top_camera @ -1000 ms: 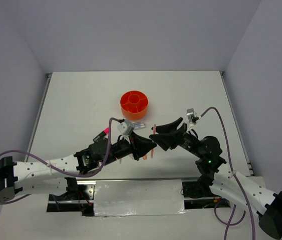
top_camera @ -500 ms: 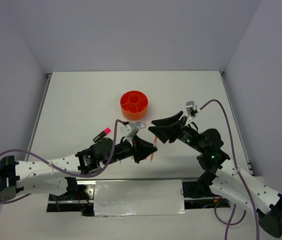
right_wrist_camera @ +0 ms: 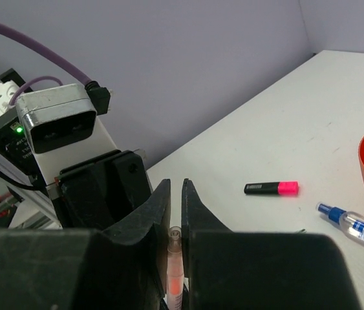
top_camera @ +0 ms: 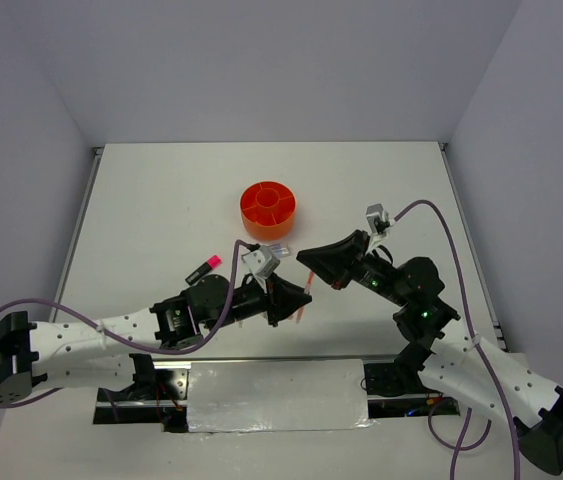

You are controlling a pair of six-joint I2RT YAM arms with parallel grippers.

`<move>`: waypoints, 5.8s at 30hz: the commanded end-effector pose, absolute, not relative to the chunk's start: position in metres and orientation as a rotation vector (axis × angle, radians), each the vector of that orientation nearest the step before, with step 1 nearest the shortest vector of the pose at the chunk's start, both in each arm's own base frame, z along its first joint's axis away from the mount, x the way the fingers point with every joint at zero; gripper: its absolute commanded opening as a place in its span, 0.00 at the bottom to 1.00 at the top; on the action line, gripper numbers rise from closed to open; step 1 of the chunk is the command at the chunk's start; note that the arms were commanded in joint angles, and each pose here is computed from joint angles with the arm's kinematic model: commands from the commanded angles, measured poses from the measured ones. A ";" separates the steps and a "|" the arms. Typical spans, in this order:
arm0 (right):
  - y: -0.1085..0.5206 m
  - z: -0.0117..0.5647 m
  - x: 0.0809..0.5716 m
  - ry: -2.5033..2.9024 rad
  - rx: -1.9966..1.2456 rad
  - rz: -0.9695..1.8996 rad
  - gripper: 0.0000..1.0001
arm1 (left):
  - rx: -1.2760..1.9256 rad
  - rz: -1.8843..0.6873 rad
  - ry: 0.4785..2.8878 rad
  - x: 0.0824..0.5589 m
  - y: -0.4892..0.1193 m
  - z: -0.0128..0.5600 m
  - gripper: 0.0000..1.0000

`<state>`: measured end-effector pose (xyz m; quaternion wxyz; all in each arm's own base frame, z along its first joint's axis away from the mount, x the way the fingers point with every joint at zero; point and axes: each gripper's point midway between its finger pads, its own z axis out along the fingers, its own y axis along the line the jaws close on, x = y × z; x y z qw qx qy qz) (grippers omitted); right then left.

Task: Sort the stationery into containers
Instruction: Close the pen cap on the pen, then place the pen in the storage box.

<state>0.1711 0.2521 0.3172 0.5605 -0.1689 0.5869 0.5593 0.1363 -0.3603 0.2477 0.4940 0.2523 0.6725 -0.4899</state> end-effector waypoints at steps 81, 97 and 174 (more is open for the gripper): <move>0.340 0.249 0.137 1.636 -0.557 1.317 0.00 | 0.647 -1.205 1.234 0.189 -0.295 0.373 0.00; 0.323 0.361 0.154 1.444 -0.523 1.255 0.56 | 0.654 -1.200 1.359 0.187 -0.293 0.310 0.00; 0.326 0.220 0.460 1.492 -0.419 0.780 0.25 | 0.068 -0.596 2.112 0.186 -0.156 0.219 0.99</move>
